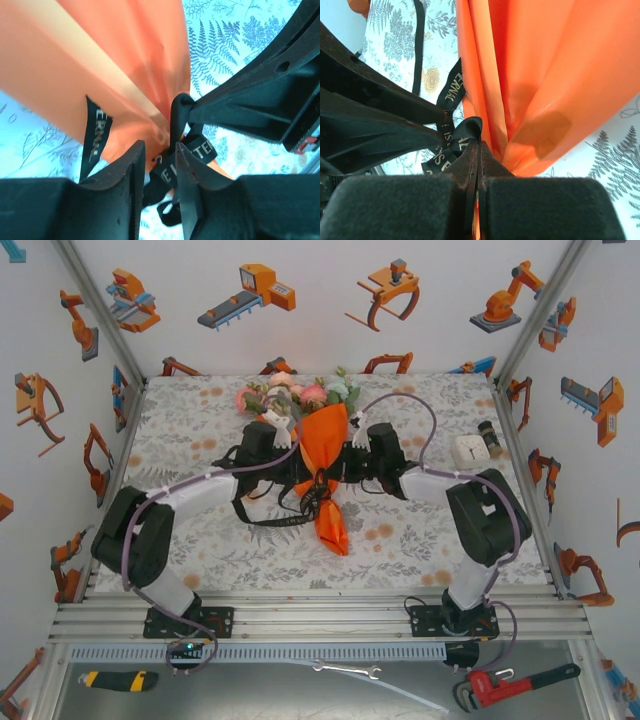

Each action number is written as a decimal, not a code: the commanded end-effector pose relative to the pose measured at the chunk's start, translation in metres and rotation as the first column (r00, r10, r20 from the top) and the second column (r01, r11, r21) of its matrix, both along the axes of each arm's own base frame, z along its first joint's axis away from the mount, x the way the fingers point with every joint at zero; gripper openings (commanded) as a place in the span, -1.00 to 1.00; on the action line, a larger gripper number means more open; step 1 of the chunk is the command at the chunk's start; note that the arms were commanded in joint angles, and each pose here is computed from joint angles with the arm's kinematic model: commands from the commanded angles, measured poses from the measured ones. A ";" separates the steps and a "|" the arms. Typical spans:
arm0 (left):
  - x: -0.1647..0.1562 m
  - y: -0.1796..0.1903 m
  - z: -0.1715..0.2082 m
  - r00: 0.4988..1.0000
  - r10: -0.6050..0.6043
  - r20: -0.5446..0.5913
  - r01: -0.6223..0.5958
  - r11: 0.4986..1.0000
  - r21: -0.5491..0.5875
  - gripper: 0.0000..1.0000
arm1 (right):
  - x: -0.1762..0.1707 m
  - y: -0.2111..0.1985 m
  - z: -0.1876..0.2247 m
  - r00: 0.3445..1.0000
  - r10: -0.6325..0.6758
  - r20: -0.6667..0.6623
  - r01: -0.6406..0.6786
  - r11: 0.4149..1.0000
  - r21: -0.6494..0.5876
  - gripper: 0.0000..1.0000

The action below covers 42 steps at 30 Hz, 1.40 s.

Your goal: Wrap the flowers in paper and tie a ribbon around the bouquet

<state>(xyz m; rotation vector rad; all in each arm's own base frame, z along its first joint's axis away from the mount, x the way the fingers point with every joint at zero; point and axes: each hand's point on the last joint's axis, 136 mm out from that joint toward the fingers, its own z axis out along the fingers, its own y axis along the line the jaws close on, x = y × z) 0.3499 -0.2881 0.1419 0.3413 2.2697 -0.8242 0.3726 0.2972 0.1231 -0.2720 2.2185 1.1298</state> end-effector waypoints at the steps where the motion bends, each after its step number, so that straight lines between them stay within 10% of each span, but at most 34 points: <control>1: -0.021 0.020 0.018 0.998 0.058 -0.004 -0.058 0.998 -0.005 -0.19 | 0.005 -0.011 0.026 0.991 -0.054 0.124 0.055 0.998 -0.008 -1.00; 8: -0.068 0.033 -0.012 0.993 0.093 -0.078 -0.101 0.990 -0.099 0.07 | 0.005 -0.013 0.034 0.987 -0.068 0.146 0.069 0.998 0.000 -1.00; 21: -0.059 -0.002 -0.038 0.996 0.056 -0.068 -0.068 0.982 -0.175 0.15 | 0.003 -0.010 0.029 0.991 -0.050 0.124 0.050 0.999 -0.001 -1.00; 29: -0.057 0.005 -0.034 0.996 0.075 -0.045 -0.080 0.989 -0.124 -0.78 | 0.002 -0.020 0.030 0.986 -0.069 0.155 0.078 0.995 -0.054 -1.00; 42: -0.060 0.053 -0.034 0.989 0.146 -0.022 -0.143 0.986 0.088 -0.89 | -0.022 -0.082 -0.004 0.958 -0.124 0.259 0.209 0.919 -0.335 -1.00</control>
